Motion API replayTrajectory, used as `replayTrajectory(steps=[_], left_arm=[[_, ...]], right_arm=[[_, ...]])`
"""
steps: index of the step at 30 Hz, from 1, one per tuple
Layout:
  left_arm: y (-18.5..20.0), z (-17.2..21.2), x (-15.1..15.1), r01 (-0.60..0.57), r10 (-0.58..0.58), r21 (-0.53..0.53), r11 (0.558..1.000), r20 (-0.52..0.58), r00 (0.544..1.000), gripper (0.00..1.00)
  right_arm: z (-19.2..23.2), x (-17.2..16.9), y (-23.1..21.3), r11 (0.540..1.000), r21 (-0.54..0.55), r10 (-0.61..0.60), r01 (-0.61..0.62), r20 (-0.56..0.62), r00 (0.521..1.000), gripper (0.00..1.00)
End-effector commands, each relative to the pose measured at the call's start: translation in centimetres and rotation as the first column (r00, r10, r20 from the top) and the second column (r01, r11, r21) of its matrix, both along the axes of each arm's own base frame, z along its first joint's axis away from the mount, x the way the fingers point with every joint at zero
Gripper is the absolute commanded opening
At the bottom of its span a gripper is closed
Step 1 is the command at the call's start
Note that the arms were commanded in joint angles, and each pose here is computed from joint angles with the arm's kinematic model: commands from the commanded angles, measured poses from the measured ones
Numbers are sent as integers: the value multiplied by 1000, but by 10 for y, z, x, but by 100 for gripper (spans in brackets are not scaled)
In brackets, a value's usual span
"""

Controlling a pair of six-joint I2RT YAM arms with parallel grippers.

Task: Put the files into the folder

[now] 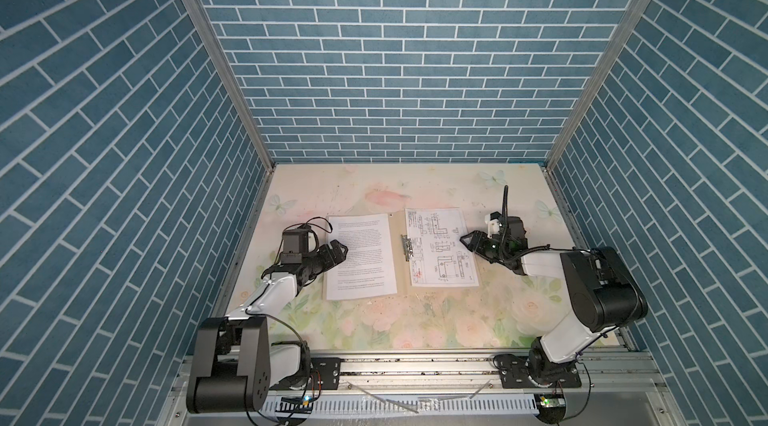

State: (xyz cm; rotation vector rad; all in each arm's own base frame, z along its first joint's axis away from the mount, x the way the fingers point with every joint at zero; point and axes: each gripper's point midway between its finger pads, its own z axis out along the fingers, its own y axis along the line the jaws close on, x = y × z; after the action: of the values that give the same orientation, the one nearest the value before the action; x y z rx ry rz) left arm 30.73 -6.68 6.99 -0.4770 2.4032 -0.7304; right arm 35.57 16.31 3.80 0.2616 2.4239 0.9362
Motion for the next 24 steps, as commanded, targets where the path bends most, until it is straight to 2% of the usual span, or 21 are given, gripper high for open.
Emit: replayTrajectory(steps=[1, 19, 24], left_arm=[[-36, 15, -11, 120, -118, -173, 978, 22, 993, 96], [-50, 46, -11, 149, -120, -300, 942, 113, 986, 94], [-45, 64, -14, 142, -110, -251, 958, 137, 984, 94]], right_arm=[[-35, -40, 11, 998, 18, 59, -56, -202, 978, 57], [-36, -38, 12, 998, 21, 57, -54, -203, 977, 56], [-37, -38, 10, 999, 14, 50, -49, -203, 978, 55]])
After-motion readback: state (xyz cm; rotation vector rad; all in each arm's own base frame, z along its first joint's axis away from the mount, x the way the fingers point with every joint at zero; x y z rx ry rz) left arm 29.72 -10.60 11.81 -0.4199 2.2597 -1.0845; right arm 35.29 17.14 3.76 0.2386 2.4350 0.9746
